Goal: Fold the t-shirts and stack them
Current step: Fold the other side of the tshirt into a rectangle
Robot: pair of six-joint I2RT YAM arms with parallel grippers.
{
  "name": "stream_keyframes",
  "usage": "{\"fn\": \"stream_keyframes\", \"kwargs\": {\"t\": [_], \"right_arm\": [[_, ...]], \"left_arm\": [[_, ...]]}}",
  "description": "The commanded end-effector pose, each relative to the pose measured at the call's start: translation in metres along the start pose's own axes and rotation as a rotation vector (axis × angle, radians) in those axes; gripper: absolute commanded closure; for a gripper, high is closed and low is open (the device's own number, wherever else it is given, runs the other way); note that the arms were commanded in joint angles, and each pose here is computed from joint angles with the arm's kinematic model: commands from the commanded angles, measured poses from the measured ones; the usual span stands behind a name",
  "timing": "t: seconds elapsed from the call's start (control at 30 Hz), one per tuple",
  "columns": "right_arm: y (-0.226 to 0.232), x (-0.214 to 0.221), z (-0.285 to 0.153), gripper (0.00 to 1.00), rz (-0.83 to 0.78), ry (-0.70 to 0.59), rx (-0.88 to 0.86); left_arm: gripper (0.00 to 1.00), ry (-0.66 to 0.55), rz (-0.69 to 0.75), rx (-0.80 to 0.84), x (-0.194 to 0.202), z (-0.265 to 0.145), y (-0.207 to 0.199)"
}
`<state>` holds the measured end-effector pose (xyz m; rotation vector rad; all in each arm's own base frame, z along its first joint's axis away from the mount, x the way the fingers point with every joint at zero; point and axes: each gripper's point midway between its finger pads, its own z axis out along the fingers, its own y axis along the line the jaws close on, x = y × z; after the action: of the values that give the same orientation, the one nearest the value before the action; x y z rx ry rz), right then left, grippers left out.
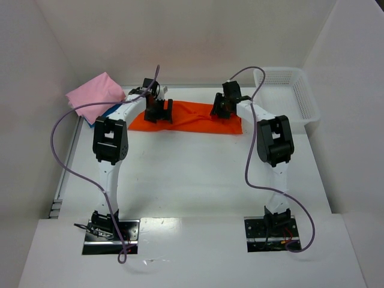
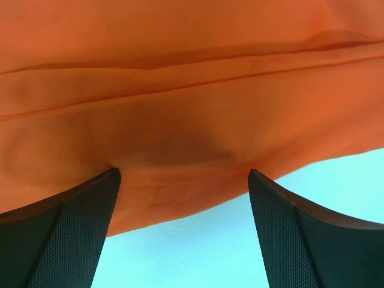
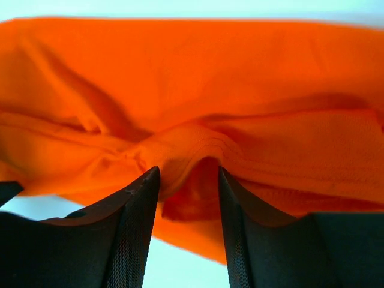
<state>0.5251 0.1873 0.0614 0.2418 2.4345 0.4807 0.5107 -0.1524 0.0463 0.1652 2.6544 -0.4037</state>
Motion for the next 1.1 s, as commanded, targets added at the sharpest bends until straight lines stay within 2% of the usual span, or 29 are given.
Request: {"fn": "stream_keyframes", "kwargs": {"t": [0.0, 0.27, 0.47, 0.53, 0.7, 0.73, 0.77, 0.97, 1.07], "right_arm": [[0.008, -0.035, 0.004, 0.51, -0.029, -0.092, -0.002], [0.031, -0.096, 0.01, 0.54, -0.054, -0.236, -0.024], [0.035, -0.116, 0.006, 0.4, -0.058, -0.256, -0.025], [0.044, -0.13, -0.017, 0.39, -0.068, -0.293, -0.033], [0.044, -0.112, -0.053, 0.37, -0.09, -0.267, -0.052], [0.045, -0.111, -0.058, 0.34, -0.105, -0.276, -0.066], [0.037, -0.095, -0.064, 0.34, -0.113, -0.256, -0.054], [0.006, -0.042, -0.059, 0.34, -0.135, -0.156, -0.003], [0.004, -0.035, -0.059, 0.34, -0.137, -0.162, -0.017]], "left_arm": [[0.06, -0.033, -0.026, -0.007, -0.012, 0.0, 0.014], [0.06, -0.014, -0.04, 0.0, -0.006, 0.007, 0.014], [0.06, -0.005, -0.042, -0.001, -0.004, 0.011, 0.015], [0.06, -0.005, -0.042, -0.001, -0.004, 0.011, 0.015], [0.06, -0.014, -0.04, 0.0, -0.007, 0.01, 0.014], [0.06, -0.014, -0.04, 0.0, -0.007, 0.01, 0.014], [0.06, -0.014, -0.04, 0.0, -0.007, 0.01, 0.014], [0.06, 0.01, -0.056, -0.027, 0.0, 0.017, 0.021], [0.06, 0.033, -0.073, -0.055, 0.007, 0.02, 0.026]]}}
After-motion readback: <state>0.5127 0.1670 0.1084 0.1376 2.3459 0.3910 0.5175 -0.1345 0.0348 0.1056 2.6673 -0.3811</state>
